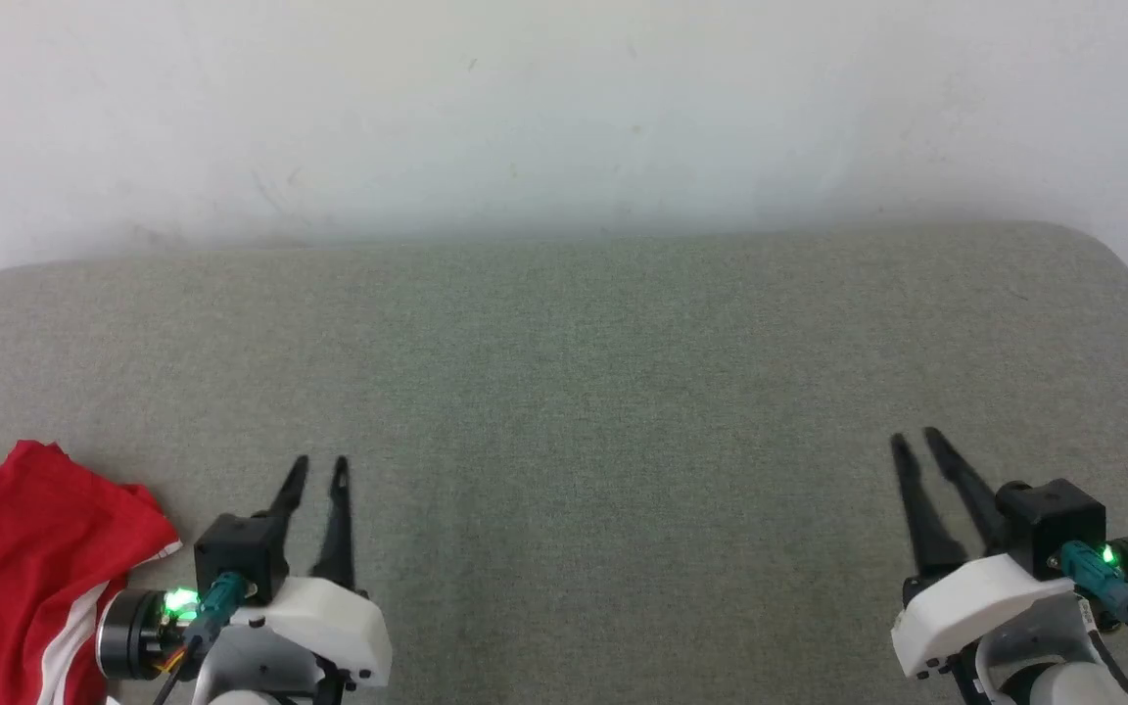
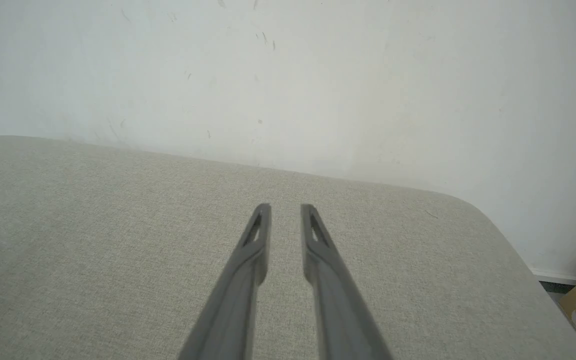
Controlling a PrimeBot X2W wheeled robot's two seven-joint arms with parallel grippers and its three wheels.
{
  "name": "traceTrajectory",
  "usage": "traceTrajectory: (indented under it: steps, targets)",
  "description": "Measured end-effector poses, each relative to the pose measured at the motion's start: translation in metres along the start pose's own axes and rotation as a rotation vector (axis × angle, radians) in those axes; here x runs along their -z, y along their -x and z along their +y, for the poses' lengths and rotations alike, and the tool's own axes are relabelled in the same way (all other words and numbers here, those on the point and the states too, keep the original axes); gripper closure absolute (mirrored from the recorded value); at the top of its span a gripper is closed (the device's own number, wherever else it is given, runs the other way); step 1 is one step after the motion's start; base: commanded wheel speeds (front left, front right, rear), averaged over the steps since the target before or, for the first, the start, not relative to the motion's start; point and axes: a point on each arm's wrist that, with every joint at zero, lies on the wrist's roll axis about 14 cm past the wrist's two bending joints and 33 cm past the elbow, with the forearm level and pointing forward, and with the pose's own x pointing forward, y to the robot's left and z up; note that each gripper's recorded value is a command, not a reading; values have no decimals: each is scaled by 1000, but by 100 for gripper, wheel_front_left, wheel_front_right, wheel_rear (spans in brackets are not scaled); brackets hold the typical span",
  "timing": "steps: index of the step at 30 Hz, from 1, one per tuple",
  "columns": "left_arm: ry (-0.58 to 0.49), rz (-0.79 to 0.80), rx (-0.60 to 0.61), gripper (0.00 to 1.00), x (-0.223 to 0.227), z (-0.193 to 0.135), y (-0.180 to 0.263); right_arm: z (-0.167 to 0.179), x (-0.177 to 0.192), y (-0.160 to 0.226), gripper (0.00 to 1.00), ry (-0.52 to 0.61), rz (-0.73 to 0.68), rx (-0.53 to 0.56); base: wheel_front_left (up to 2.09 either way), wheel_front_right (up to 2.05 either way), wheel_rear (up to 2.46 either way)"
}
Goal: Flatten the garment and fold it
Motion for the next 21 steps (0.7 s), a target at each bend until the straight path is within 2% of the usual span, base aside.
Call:
traceTrajectory:
  steps: [21]
  targets:
    - [55, -33, -2, 0, -4, 0, 5, 5, -4, -5, 0, -19, -31, -17, 0, 0, 0]
